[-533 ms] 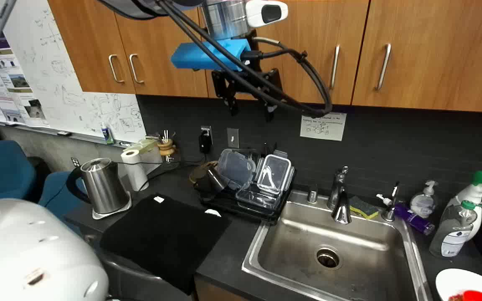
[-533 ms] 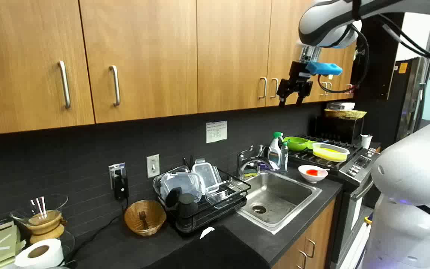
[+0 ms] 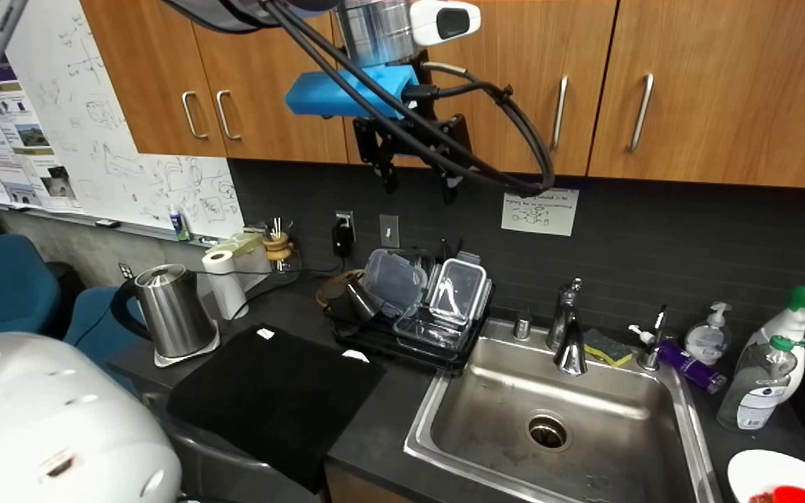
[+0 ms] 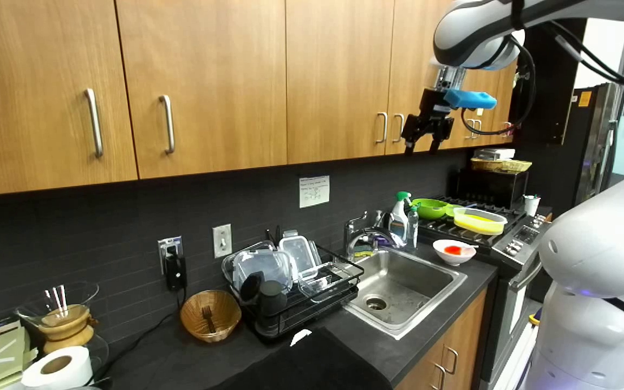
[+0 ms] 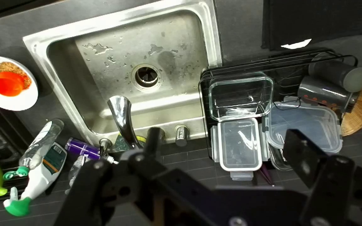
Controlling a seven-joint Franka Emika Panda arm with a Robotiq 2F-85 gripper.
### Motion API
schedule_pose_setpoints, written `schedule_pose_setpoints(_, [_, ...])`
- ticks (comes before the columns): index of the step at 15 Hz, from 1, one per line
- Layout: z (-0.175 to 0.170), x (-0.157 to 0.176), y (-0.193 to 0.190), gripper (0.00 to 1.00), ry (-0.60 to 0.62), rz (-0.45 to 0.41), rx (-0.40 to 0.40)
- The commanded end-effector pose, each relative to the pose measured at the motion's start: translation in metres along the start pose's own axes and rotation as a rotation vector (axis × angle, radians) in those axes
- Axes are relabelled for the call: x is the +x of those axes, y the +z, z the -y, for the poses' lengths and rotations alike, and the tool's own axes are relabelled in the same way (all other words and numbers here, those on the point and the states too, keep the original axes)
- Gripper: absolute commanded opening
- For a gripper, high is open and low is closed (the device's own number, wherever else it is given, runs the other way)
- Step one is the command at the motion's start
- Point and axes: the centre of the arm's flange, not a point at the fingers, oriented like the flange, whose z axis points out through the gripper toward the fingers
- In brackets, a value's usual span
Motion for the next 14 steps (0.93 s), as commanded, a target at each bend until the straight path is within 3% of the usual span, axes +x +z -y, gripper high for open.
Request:
schedule_pose_setpoints(1, [0.0000, 0.0000, 0.0000, 1.00, 0.000, 0.000, 0.000])
schedule_pose_setpoints(14, [0.0069, 0.0087, 0.0071, 1.00, -0.043, 0.028, 0.001])
